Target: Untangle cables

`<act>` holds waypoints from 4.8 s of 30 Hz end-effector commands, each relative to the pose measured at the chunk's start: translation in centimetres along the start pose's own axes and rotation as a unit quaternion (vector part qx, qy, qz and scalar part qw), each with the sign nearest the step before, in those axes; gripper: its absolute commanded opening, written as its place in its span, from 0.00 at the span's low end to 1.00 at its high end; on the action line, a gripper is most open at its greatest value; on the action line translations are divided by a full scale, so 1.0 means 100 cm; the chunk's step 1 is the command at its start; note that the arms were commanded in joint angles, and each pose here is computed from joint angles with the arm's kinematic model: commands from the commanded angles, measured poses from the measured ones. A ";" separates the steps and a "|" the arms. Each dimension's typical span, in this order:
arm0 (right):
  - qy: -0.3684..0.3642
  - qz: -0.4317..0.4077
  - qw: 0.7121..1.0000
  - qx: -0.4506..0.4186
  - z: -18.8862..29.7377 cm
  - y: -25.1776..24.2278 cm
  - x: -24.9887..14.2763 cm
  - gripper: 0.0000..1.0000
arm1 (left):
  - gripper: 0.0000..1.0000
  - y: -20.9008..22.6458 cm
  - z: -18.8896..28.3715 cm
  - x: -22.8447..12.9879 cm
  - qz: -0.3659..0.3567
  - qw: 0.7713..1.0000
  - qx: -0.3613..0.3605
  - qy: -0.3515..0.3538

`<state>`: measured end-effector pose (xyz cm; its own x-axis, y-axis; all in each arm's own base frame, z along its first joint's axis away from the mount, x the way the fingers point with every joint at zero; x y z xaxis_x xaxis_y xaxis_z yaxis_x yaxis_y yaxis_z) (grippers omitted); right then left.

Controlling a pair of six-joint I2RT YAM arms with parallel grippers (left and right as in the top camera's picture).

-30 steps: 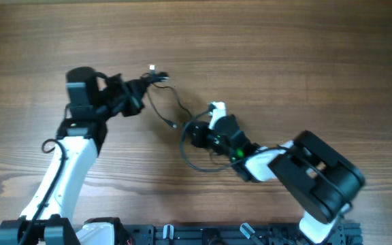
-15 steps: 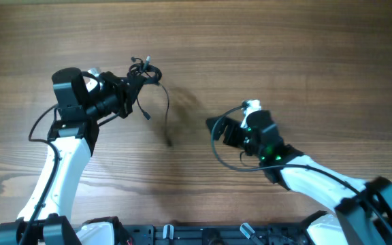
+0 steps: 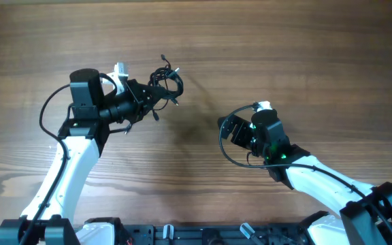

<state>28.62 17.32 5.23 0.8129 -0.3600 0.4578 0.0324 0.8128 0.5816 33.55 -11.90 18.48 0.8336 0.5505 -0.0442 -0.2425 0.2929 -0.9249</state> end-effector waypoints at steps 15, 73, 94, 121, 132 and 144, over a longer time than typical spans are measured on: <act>-0.012 -0.141 0.990 -0.003 0.002 -0.001 0.005 1.00 | 0.04 -0.020 0.004 -0.022 -0.029 0.996 -0.044 0.067; -0.012 0.341 0.857 0.386 0.108 0.092 0.102 0.92 | 0.04 -0.003 -0.037 -0.143 -0.441 0.854 -0.108 0.254; 0.162 0.334 0.893 0.254 0.070 0.071 0.013 0.04 | 0.04 0.023 -0.043 -0.084 -0.334 0.931 0.052 0.141; 0.100 0.000 0.986 0.130 0.048 0.069 0.067 0.05 | 0.81 0.021 -0.086 -0.110 0.281 0.946 0.147 -0.072; 0.136 -0.023 0.976 0.169 0.054 0.081 0.058 0.05 | 0.63 0.011 -0.096 -0.121 0.363 0.917 0.109 -0.127; 0.125 0.032 0.975 0.180 0.055 0.081 0.059 0.38 | 0.04 0.017 -0.088 -0.097 0.185 0.963 0.137 -0.139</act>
<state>30.53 19.06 15.75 0.9377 -0.2053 0.2802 -0.1043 0.6029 0.7909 27.59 -25.35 13.63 0.3900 0.8283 -0.4022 -0.7661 0.0496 -0.6408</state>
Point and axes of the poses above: each gripper's point midway between its finger pads, its own z axis back along the fingers, its own y axis along the line the jaws close on, x = y × z, the point moved 2 cm from there along z, back along the fingers, and after that the axes turned 6 degrees about z, right-handed, at the moved point
